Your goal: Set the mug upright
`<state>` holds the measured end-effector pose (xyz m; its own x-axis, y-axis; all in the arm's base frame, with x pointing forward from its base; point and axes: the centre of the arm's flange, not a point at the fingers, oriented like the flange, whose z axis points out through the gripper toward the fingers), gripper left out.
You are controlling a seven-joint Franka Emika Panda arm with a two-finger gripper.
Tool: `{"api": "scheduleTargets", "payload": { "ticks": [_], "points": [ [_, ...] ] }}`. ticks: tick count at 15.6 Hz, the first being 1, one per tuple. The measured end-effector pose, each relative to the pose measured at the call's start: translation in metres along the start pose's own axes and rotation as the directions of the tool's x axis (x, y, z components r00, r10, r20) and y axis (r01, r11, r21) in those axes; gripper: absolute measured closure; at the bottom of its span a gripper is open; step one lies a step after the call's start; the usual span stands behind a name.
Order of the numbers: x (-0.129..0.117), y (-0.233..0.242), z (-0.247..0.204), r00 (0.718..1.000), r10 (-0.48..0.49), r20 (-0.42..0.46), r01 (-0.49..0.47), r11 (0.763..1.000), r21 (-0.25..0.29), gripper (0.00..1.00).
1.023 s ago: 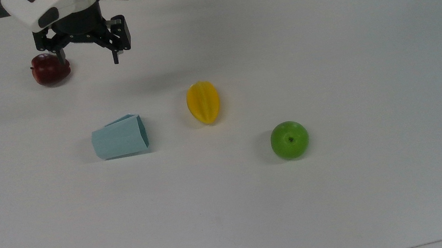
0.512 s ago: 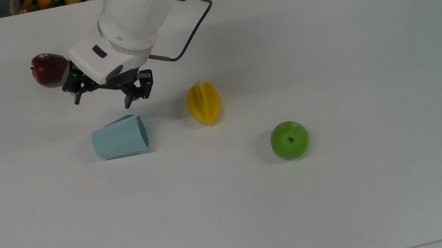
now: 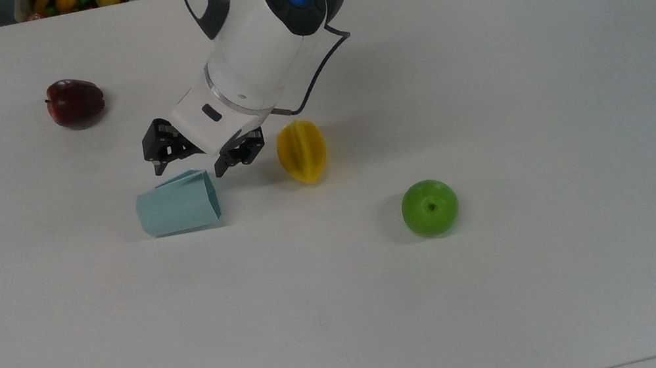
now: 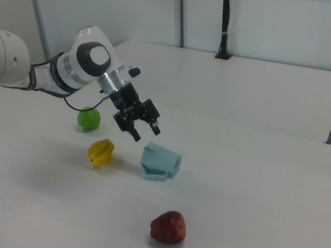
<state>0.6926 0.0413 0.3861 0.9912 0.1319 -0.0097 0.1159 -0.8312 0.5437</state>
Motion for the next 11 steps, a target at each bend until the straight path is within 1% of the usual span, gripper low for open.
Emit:
{"api": "scheduleTargets", "payload": {
  "ticks": [1, 3, 4, 5, 6, 7, 8, 9, 11],
  "points": [
    [0.001, -0.004, 0.005, 1.0, 0.004, 0.005, -0.004, 1.0, -0.015, 0.11],
    [0.004, -0.011, 0.016, 1.0, 0.012, -0.002, -0.012, 1.0, -0.029, 0.19],
    [0.006, -0.014, 0.021, 1.0, 0.012, -0.008, -0.012, 0.999, -0.029, 0.2],
    [0.007, -0.016, 0.025, 1.0, 0.011, -0.013, -0.011, 1.0, -0.029, 0.27],
    [0.008, -0.017, 0.028, 1.0, 0.01, -0.014, -0.01, 1.0, -0.029, 0.39],
    [0.008, -0.016, 0.03, 1.0, 0.01, -0.012, -0.01, 0.999, -0.031, 0.44],
    [0.008, -0.016, 0.03, 1.0, 0.009, -0.012, -0.009, 0.999, -0.034, 0.44],
    [0.008, -0.016, 0.03, 1.0, 0.008, -0.012, -0.008, 0.999, -0.036, 0.49],
    [0.008, -0.016, 0.031, 1.0, 0.007, -0.012, -0.008, 0.999, -0.037, 0.73]
  ]
}}
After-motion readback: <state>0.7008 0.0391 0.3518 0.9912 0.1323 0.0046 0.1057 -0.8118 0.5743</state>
